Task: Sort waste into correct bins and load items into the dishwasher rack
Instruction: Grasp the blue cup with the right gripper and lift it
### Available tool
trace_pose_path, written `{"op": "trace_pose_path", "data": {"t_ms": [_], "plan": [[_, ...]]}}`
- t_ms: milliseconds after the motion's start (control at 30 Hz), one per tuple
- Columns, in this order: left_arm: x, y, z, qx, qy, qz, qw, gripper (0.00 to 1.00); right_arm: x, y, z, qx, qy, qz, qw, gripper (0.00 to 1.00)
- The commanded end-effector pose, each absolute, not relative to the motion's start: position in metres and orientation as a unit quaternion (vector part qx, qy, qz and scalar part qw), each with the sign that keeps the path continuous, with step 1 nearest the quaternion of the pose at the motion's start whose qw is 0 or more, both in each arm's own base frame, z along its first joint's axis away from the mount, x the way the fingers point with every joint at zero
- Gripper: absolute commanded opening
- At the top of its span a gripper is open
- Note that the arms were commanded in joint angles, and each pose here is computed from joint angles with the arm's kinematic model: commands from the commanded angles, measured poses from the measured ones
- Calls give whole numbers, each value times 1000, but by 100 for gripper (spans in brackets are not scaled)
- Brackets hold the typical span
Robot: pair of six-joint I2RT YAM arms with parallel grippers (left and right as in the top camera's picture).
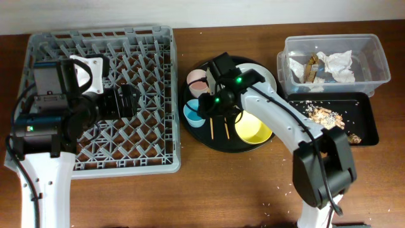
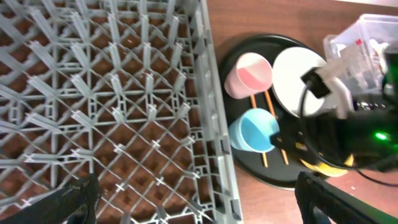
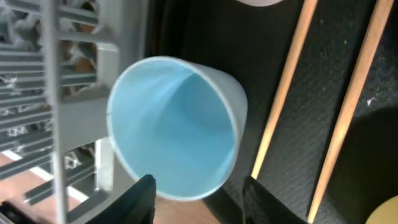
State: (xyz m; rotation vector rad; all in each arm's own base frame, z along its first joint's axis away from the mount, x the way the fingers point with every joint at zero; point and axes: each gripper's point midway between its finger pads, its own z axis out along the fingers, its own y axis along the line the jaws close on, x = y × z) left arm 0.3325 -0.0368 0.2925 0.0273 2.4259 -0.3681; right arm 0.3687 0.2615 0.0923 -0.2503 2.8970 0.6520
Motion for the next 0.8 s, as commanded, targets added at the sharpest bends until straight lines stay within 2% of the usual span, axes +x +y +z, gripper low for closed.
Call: {"op": "trace_pose_path", "data": {"t_ms": [0, 100, 133, 167, 233, 267, 400, 500, 600, 700, 767], "plan": [[332, -41, 300, 23, 926, -156, 343, 99, 371, 261, 72, -64, 975, 202, 69, 39], [333, -41, 300, 23, 926, -156, 343, 99, 371, 260, 65, -56, 976, 199, 61, 27], [333, -41, 300, 23, 926, -156, 343, 99, 371, 260, 65, -56, 976, 199, 61, 20], [333, -41, 300, 23, 926, -156, 344, 95, 371, 260, 65, -56, 976, 199, 61, 15], [333, -41, 300, 23, 926, -156, 344, 95, 371, 260, 65, -56, 977, 199, 61, 11], [333, -42, 300, 23, 926, -156, 343, 96, 371, 260, 65, -56, 977, 199, 61, 4], [329, -50, 301, 31, 924, -181, 336, 99, 368, 265, 70, -57, 973, 217, 54, 4], [327, -66, 301, 46, 917, -228, 324, 99, 365, 265, 96, -55, 962, 261, 52, 4], [328, -85, 300, 62, 906, -289, 303, 99, 366, 254, 150, -62, 943, 317, 85, 4], [332, -115, 293, 99, 876, -398, 256, 99, 363, 237, 226, -78, 900, 406, 138, 4], [334, -130, 291, 122, 849, -458, 234, 99, 357, 232, 258, -102, 870, 457, 155, 4]]}}
